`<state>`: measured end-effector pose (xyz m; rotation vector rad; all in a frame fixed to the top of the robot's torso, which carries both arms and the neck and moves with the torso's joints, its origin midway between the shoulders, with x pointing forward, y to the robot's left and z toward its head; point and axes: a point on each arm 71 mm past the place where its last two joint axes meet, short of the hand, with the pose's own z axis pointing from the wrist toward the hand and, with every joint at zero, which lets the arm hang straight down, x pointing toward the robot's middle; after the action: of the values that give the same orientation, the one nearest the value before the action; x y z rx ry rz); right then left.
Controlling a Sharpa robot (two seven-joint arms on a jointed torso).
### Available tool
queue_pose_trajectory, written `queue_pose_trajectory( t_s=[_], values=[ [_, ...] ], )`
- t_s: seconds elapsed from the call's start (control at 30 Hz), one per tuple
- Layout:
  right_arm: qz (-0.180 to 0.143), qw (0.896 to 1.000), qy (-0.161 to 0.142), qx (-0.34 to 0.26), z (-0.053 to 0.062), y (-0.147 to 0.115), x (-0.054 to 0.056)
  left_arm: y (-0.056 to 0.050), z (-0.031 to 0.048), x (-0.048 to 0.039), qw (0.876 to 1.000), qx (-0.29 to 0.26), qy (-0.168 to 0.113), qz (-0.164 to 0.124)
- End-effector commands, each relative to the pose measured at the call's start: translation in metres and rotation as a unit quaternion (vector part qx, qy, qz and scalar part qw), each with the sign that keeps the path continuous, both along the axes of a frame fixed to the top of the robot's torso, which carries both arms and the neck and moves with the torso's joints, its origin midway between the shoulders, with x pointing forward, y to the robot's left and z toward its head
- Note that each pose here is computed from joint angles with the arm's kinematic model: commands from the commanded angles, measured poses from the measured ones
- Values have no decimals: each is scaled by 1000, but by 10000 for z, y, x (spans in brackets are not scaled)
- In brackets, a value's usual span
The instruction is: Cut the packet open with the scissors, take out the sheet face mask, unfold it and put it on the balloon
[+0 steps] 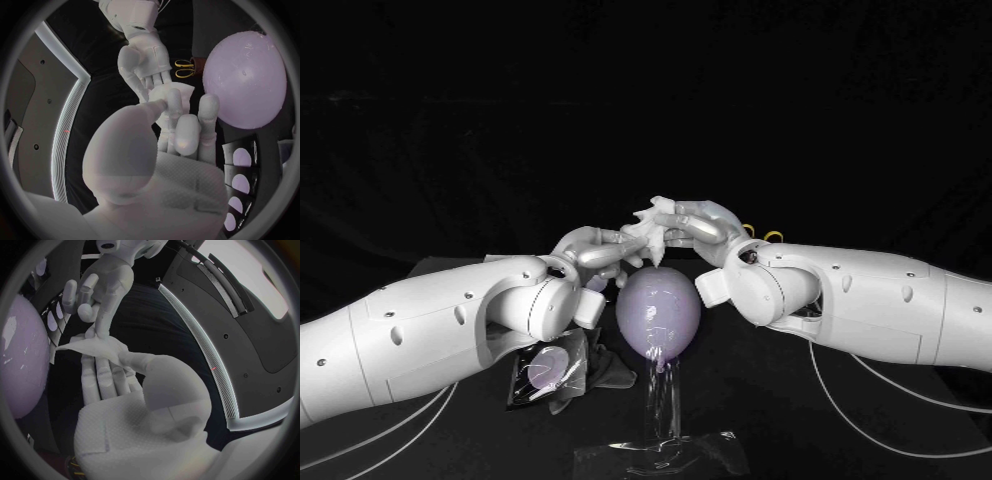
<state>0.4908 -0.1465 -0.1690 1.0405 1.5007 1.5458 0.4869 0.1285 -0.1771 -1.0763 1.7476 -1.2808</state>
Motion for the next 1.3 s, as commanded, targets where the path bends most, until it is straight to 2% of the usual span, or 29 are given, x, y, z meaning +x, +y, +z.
queue_pose_trajectory(
  t_s=[0.03,0.6,1.3],
  values=[
    [18,1000,-5,5,3,37,-25,14,40,18,1000,-6,-13,6],
    [15,1000,-8,5,6,17,-21,31,35,24,1000,-7,-10,7],
    [-12,1000,-18,0,4,-124,57,148,29,30,1000,16,-18,6]
  ],
)
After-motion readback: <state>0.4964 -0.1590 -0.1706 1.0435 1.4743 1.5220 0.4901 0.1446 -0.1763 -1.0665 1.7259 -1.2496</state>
